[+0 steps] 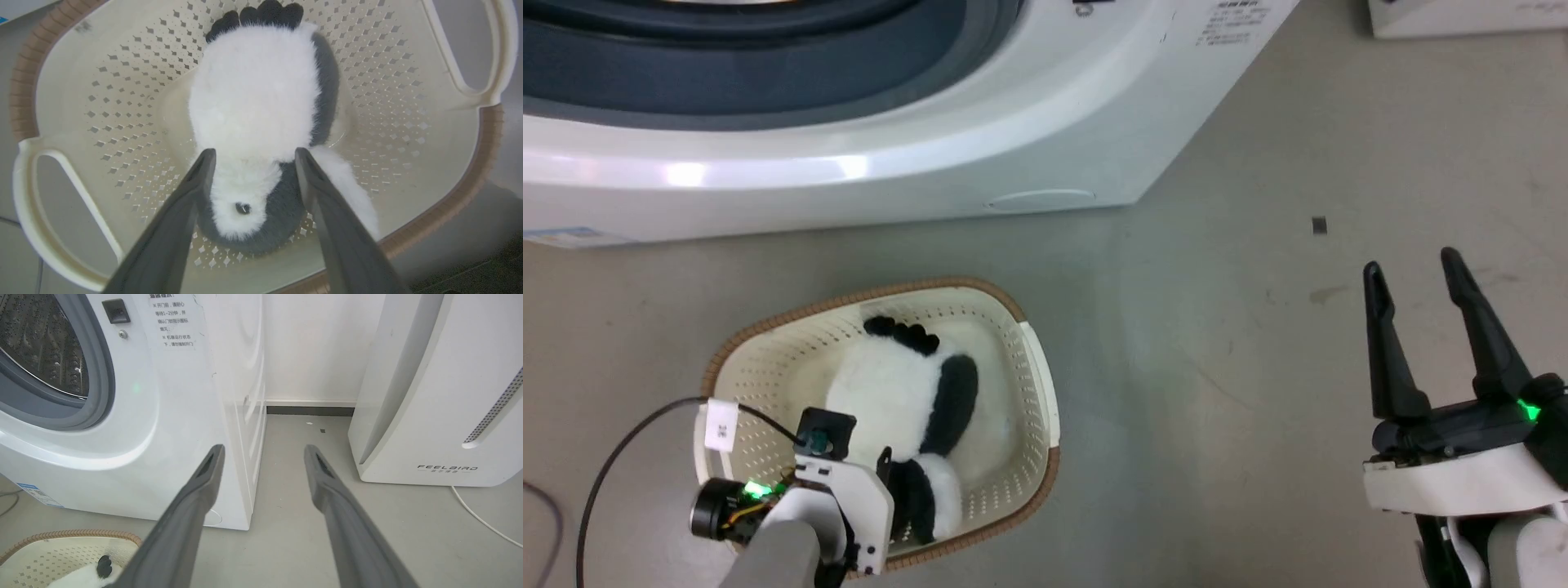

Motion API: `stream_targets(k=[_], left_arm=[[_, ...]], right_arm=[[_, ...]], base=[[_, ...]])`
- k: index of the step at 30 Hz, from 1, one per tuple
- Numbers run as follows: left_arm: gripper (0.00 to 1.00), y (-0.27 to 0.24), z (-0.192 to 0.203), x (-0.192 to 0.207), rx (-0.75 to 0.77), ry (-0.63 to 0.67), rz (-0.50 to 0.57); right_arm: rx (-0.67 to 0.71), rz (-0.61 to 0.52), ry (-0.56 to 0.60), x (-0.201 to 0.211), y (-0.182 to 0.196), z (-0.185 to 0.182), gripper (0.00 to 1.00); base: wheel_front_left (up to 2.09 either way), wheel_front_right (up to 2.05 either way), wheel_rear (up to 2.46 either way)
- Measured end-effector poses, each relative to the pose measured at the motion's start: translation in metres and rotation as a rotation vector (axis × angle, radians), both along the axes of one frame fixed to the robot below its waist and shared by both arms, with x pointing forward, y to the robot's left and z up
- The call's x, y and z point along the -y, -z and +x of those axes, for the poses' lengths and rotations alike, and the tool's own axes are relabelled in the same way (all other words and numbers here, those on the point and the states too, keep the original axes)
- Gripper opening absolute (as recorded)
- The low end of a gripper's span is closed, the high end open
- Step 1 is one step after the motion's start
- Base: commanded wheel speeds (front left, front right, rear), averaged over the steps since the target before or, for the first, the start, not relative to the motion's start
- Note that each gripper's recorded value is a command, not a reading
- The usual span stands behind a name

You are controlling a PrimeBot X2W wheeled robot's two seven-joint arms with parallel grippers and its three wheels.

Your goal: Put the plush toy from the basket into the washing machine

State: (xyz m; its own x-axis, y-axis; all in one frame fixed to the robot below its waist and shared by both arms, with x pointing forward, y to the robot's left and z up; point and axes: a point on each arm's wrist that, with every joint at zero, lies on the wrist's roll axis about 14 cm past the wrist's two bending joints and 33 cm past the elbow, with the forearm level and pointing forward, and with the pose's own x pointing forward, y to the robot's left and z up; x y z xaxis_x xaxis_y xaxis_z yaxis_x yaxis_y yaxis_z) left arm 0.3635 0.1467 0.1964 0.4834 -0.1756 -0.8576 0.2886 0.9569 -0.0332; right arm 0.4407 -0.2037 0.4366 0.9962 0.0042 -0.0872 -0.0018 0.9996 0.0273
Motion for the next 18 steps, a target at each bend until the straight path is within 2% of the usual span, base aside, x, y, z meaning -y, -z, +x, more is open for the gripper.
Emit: stream_targets(k=[18], left_arm=[[1.0, 0.073, 0.002, -0.001, -0.183, 0.142, 0.042]], right_arm=[[-0.065, -0.005, 0.044, 0.016, 0.05, 0.017, 1.0]], base=[[0.0, 0.0, 0.0]])
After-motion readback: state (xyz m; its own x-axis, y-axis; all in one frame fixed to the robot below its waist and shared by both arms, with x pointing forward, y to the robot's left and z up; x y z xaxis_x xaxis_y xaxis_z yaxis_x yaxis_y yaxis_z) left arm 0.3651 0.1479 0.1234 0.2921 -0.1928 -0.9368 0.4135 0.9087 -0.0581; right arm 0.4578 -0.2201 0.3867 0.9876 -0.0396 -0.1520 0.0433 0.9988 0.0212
